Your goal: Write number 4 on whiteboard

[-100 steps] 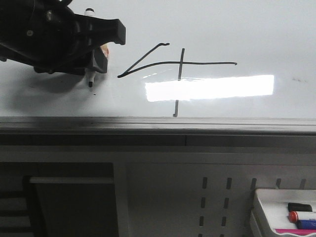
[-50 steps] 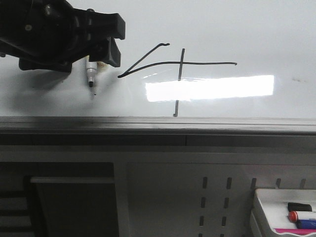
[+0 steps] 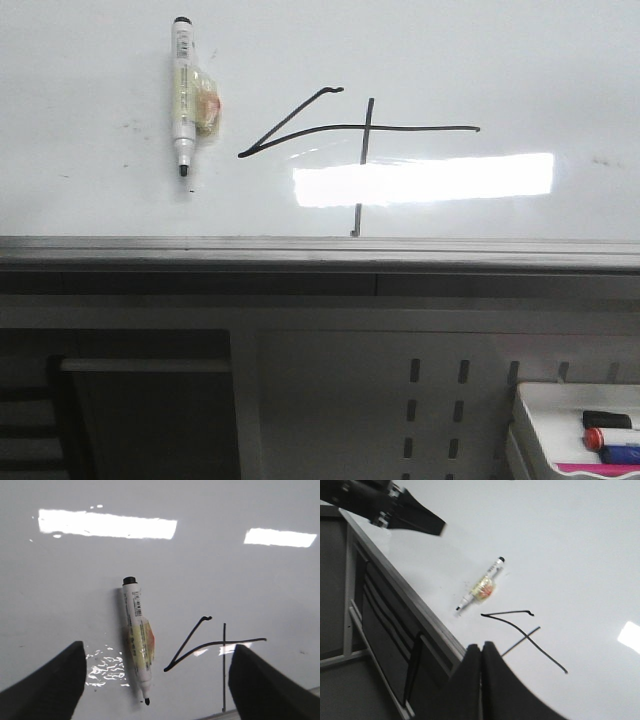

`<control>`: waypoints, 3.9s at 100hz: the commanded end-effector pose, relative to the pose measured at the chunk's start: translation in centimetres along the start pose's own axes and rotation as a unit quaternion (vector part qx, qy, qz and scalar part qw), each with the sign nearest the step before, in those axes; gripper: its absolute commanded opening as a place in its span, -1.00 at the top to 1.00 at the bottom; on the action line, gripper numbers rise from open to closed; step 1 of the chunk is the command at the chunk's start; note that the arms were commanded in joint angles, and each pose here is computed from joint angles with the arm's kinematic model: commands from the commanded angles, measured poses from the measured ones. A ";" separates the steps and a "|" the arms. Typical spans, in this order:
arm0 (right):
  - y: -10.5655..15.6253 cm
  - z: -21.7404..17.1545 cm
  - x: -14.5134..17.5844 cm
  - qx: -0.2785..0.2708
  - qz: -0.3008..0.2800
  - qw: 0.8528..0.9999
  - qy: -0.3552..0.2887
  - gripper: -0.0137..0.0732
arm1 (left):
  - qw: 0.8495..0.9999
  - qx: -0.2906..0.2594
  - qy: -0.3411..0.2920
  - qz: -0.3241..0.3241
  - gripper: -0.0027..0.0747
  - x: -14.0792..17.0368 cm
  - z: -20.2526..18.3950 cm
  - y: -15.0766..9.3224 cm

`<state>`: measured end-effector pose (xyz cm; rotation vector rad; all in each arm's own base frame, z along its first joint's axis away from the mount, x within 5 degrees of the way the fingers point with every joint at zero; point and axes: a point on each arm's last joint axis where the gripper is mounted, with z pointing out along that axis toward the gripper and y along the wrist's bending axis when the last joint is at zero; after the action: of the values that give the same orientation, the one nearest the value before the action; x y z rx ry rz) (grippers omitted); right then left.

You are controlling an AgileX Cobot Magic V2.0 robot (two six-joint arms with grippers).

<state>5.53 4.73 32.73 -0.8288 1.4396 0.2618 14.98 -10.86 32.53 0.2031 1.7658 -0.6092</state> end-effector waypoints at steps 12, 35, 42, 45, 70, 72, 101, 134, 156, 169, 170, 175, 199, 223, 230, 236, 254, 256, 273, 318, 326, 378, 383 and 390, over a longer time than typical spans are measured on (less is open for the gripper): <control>0.5 -2.9 2.8 0.098 -0.007 0.994 -0.053 0.83 | 0.997 0.042 -0.060 0.005 0.34 1.8 -6.1 1.4; 0.9 -4.3 3.6 0.137 -0.010 0.987 -0.082 0.83 | 0.993 0.055 -0.100 -0.001 0.98 4.5 -9.2 3.0; 0.9 -4.3 3.5 0.137 -0.008 0.987 -0.085 0.83 | 0.993 0.059 -0.107 -0.002 0.98 4.8 -9.6 3.1; 0.9 -4.3 3.5 0.137 -0.007 0.987 -0.085 0.83 | 0.993 0.059 -0.107 -0.002 0.98 5.0 -9.7 3.1; 0.9 -4.3 3.5 0.137 -0.007 0.987 -0.085 0.83 | 0.993 0.059 -0.107 -0.002 0.98 5.1 -9.7 3.2; 0.9 -4.3 3.5 0.137 -0.007 0.987 -0.085 0.83 | 0.993 0.059 -0.107 -0.002 0.98 5.1 -9.7 3.2; 0.9 -4.3 3.5 0.137 -0.007 0.987 -0.085 0.83 | 0.993 0.056 -0.105 -0.002 0.98 5.3 -9.7 3.3; 0.9 -4.3 3.5 0.137 -0.007 0.987 -0.085 0.83 | 0.964 -0.033 -0.136 0.225 0.98 7.4 -9.2 5.0; 0.9 -4.3 3.5 0.137 -0.007 0.987 -0.085 0.83 | 0.984 -0.138 -0.071 0.090 0.98 12.4 -9.3 8.0; 0.9 -4.3 3.5 0.137 -0.007 0.987 -0.085 0.83 | 0.980 -0.175 -0.057 0.081 0.98 13.6 -9.8 8.6; 0.9 -4.3 3.5 0.137 -0.007 0.987 -0.085 0.83 | 0.979 -0.177 -0.054 0.081 0.98 13.7 -9.9 8.7; 0.9 -4.3 3.5 0.137 -0.007 0.987 -0.085 0.83 | 0.978 -0.184 -0.050 0.080 0.98 13.9 -10.1 8.7; 0.9 -4.3 3.5 0.137 -0.007 0.987 -0.085 0.83 | 0.979 -0.197 -0.007 0.048 0.98 15.3 -10.8 8.8; 0.9 -4.3 3.5 0.137 -0.007 0.987 -0.085 0.83 | 0.979 -0.198 -0.007 0.048 0.98 15.3 -10.8 8.8; 0.9 -4.3 3.5 0.137 -0.007 0.987 -0.085 0.83 | 0.979 -0.198 -0.007 0.048 0.98 15.3 -10.8 8.8; 0.9 -4.3 3.5 0.137 -0.007 0.987 -0.085 0.83 | 0.979 -0.198 -0.007 0.048 0.98 15.3 -10.8 8.8; 0.9 -4.3 3.5 0.137 -0.007 0.987 -0.085 0.83 | 0.979 -0.198 -0.007 0.048 0.98 15.3 -10.8 8.8; 0.9 -4.3 3.5 0.137 -0.007 0.987 -0.085 0.83 | 0.979 -0.198 -0.007 0.048 0.98 15.3 -10.8 8.8; 0.9 -4.3 3.5 0.137 -0.007 0.987 -0.085 0.83 | 0.979 -0.198 -0.007 0.048 0.98 15.3 -10.8 8.8; 1.2 -1.9 10.3 0.240 0.037 0.970 0.009 0.83 | 0.979 -0.198 -0.007 0.048 0.98 15.3 -10.8 8.8; 1.3 -1.7 12.2 0.276 0.041 0.960 0.037 0.84 | 0.979 -0.198 -0.007 0.048 0.98 15.3 -10.8 8.8; 2.2 -1.7 15.7 0.288 0.188 0.930 0.133 0.84 | 0.979 -0.198 -0.007 0.048 0.98 15.3 -10.8 8.8; 2.2 -1.7 15.7 0.288 0.188 0.930 0.133 0.84 | 0.979 -0.198 -0.007 0.048 0.98 15.3 -10.8 8.8; 2.2 -1.7 15.7 0.288 0.187 0.930 0.133 0.84 | 0.979 -0.198 -0.007 0.048 0.98 15.3 -10.8 8.8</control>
<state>5.34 0.30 17.90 -0.1202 1.8089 0.0043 5.26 -0.67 18.04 0.0239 1.8358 -0.1629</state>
